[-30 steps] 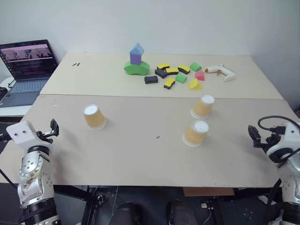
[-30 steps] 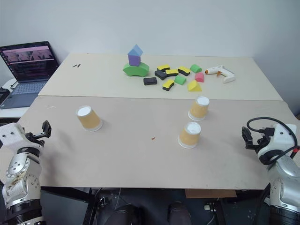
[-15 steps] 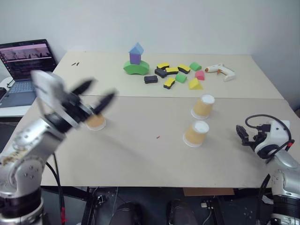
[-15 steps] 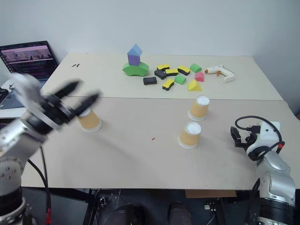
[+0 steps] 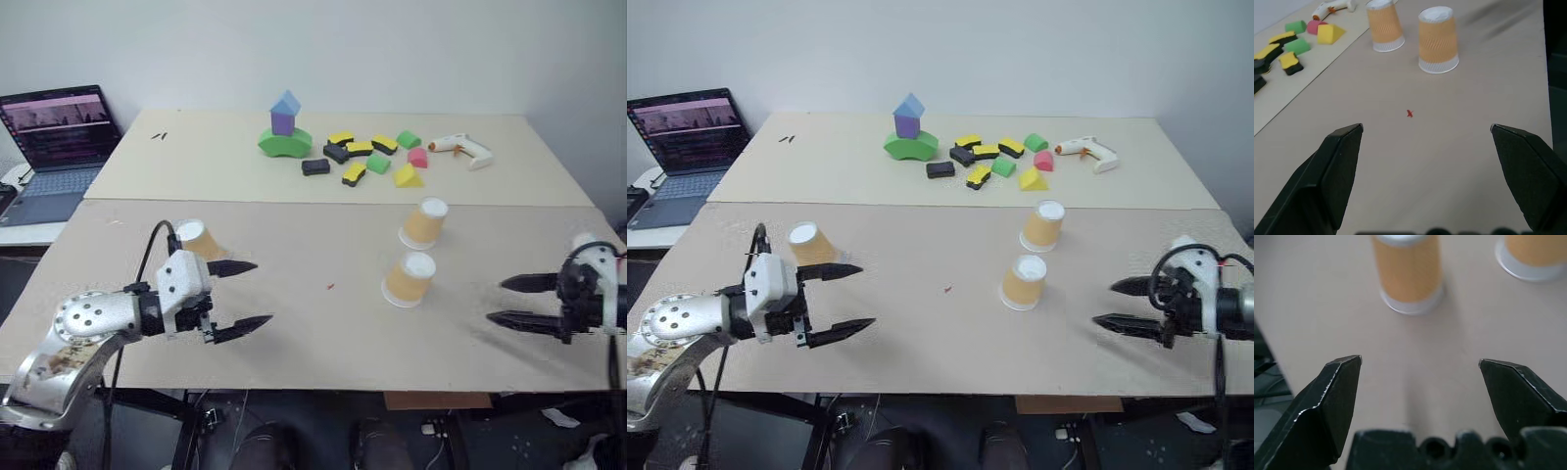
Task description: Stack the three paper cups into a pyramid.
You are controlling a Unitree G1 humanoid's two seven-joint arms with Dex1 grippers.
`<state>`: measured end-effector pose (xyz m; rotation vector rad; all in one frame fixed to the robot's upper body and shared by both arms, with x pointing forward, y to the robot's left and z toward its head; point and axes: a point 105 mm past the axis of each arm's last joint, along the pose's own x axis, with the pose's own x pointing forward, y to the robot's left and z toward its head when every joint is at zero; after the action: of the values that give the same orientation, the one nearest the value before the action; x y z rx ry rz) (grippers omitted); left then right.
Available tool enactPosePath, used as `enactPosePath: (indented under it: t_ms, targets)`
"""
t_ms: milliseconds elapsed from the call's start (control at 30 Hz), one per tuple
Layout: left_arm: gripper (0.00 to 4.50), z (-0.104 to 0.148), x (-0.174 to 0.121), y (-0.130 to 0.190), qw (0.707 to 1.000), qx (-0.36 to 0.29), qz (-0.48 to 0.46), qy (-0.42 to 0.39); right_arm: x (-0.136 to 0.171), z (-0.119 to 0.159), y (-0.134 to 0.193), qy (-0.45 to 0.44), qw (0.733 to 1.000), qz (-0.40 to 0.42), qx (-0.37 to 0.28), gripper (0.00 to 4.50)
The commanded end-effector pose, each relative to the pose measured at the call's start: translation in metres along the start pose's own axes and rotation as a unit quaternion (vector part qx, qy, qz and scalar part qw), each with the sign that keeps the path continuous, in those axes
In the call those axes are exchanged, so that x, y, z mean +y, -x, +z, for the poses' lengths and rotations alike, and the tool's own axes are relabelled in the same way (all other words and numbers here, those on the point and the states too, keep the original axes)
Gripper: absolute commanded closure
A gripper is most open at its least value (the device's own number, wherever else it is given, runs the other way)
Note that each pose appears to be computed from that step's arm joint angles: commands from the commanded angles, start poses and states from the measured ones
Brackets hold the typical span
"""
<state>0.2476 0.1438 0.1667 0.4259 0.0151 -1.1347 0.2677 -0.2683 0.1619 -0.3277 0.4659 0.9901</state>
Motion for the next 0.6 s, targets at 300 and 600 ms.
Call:
enactPosePath:
  t_ms: [300, 600]
  targets:
    - [0.03, 0.010, -0.007, -0.011, 1.000, -0.011, 0.000, -0.026, -0.011, 0.022, -0.031, 0.053, 0.998, -0.031, -0.020, 0.00]
    - [0.03, 0.010, -0.007, -0.013, 1.000, -0.011, -0.001, -0.025, -0.005, 0.056, -0.049, 0.088, 0.994, -0.014, -0.058, 0.00]
